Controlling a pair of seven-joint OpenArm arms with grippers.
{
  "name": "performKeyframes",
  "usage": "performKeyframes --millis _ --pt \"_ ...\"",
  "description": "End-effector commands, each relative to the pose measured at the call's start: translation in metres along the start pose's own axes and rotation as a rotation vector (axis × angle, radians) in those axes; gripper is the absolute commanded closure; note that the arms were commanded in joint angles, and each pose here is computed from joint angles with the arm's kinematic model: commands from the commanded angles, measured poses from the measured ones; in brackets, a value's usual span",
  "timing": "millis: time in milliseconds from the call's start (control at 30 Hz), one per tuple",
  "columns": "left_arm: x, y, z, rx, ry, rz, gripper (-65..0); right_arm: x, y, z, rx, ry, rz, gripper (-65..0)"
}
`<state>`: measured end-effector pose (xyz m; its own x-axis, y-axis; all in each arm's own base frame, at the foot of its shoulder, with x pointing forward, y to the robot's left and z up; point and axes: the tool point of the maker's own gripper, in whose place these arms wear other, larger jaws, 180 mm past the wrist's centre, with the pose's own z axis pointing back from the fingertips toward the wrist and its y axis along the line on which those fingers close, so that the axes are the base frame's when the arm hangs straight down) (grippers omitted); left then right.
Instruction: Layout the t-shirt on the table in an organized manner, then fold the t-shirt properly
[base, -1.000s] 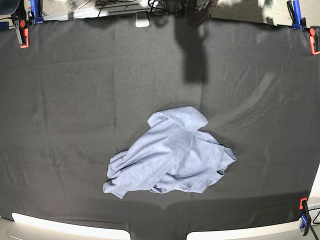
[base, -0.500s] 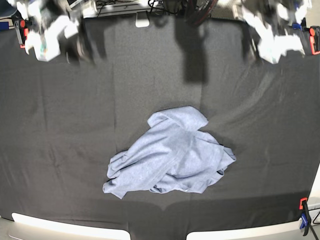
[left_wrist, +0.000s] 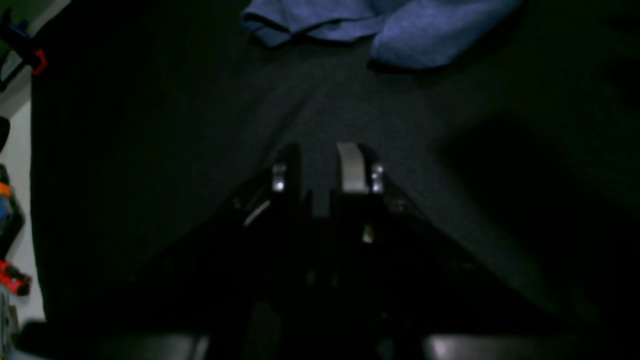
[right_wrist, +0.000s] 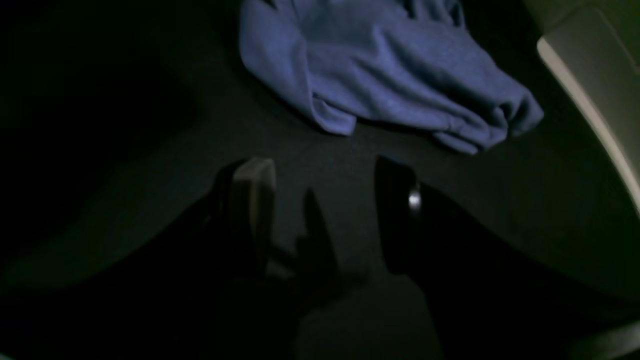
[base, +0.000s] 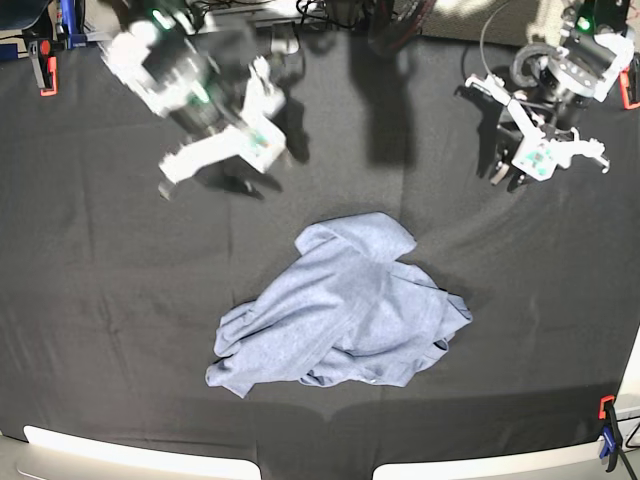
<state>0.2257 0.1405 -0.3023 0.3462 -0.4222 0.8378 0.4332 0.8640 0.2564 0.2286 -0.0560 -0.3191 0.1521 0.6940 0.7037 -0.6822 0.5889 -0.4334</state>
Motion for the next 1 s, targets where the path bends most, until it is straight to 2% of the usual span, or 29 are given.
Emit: performKeyframes --millis 0,200,300,667,867,967 --pt "0.011 0.004 0.002 0.01 -0.04 -0.01 -11.3 0.01 -0.01 -0.008 -0.031 -0.038 0.01 -31.6" --pt "0.01 0.007 0.001 0.041 -0.032 -0.057 -11.3 0.008 -0.024 -0.068 -0.021 -0.006 0.076 -31.6" --pt "0.011 0.005 0.0 0.052 -0.037 -0.035 -11.3 0.011 -0.028 -0.091 0.0 0.006 0.13 -31.6" --pt "0.015 -0.002 -0.003 0.069 -0.056 0.032 -11.3 -0.011 -0.015 -0.144 0.119 0.118 0.277 -31.0" --pt "0.014 0.001 -0.003 0.094 -0.047 -0.007 -11.3 -0.008 -0.008 -0.147 0.139 0.121 0.312 -16.4" --pt "0.014 0.001 -0.003 0.095 -0.048 -0.007 -11.3 -0.009 -0.008 -0.147 0.137 0.128 0.313 -4.0"
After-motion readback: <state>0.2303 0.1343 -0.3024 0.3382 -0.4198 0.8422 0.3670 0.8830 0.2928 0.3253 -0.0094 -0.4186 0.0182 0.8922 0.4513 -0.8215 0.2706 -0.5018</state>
